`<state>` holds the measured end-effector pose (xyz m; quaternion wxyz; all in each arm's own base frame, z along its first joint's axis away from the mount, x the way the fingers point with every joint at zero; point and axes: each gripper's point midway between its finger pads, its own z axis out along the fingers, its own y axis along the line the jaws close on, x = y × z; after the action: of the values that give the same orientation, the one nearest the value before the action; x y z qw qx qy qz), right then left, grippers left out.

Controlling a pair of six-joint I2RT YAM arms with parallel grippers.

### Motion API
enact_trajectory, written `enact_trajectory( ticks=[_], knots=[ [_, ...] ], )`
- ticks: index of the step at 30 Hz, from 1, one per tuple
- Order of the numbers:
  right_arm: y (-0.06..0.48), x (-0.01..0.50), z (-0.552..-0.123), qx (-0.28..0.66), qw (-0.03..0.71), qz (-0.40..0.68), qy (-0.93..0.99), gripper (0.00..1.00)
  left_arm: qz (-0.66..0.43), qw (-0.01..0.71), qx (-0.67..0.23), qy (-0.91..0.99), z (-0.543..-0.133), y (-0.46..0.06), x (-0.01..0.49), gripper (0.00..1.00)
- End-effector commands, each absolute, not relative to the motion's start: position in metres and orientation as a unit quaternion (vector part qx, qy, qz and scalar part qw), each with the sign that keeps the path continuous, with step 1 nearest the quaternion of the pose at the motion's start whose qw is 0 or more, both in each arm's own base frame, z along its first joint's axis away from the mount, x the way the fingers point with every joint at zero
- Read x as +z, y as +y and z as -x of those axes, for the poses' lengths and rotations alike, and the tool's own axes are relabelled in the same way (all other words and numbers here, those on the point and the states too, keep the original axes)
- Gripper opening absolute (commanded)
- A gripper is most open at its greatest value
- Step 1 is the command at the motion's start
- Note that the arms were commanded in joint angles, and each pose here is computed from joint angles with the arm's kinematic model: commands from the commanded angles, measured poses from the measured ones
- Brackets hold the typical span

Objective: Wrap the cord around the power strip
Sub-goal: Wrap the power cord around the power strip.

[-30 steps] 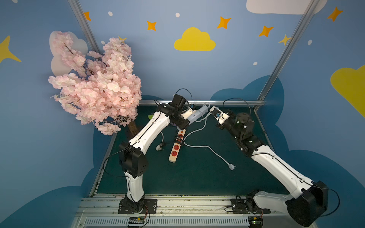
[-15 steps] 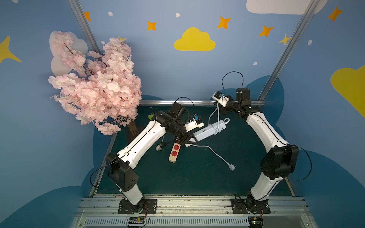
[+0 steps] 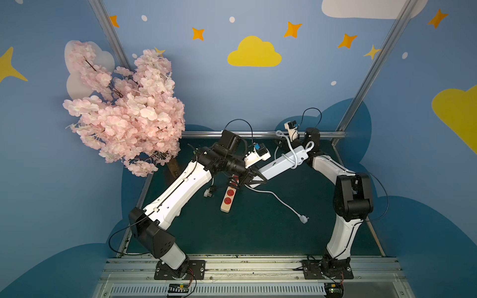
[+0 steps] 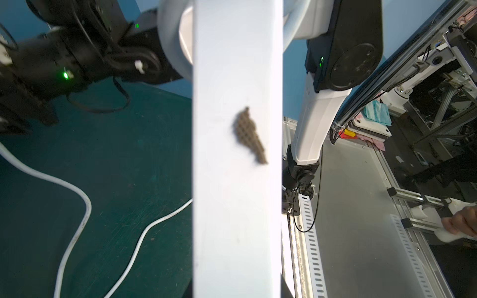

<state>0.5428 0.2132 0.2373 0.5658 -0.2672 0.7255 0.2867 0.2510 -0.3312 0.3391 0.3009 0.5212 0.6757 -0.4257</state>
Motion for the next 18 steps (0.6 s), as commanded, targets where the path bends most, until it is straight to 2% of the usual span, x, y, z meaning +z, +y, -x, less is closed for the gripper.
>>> enact_trajectory(
  ticks=[1,7,10,11,15,16,18],
  knots=[
    [0.211,0.258,-0.556,0.298,0.615,0.199,0.702,0.61,-0.52,0.377,-0.442,0.626,-0.252,-0.333,0.393,0.03],
    [0.232,0.229,-0.551,0.313,0.592,0.19,0.718,0.61,-0.499,0.408,-0.446,0.621,-0.263,-0.332,0.413,0.02],
    [0.242,0.207,-0.552,0.31,0.57,0.183,0.739,0.55,-0.492,0.417,-0.442,0.624,-0.27,-0.33,0.417,0.03],
    [0.244,0.2,-0.553,0.307,0.563,0.177,0.747,0.49,-0.487,0.422,-0.439,0.626,-0.273,-0.329,0.419,0.02],
    [0.25,0.172,-0.548,0.299,0.524,0.174,0.779,0.09,-0.44,0.456,-0.41,0.656,-0.309,-0.315,0.42,0.03],
    [0.251,0.167,-0.542,0.297,0.517,0.18,0.782,0.02,-0.418,0.468,-0.401,0.667,-0.324,-0.307,0.42,0.03],
    [0.251,0.159,-0.529,0.282,0.507,0.184,0.793,0.0,-0.366,0.493,-0.378,0.693,-0.357,-0.286,0.418,0.03]
  ],
)
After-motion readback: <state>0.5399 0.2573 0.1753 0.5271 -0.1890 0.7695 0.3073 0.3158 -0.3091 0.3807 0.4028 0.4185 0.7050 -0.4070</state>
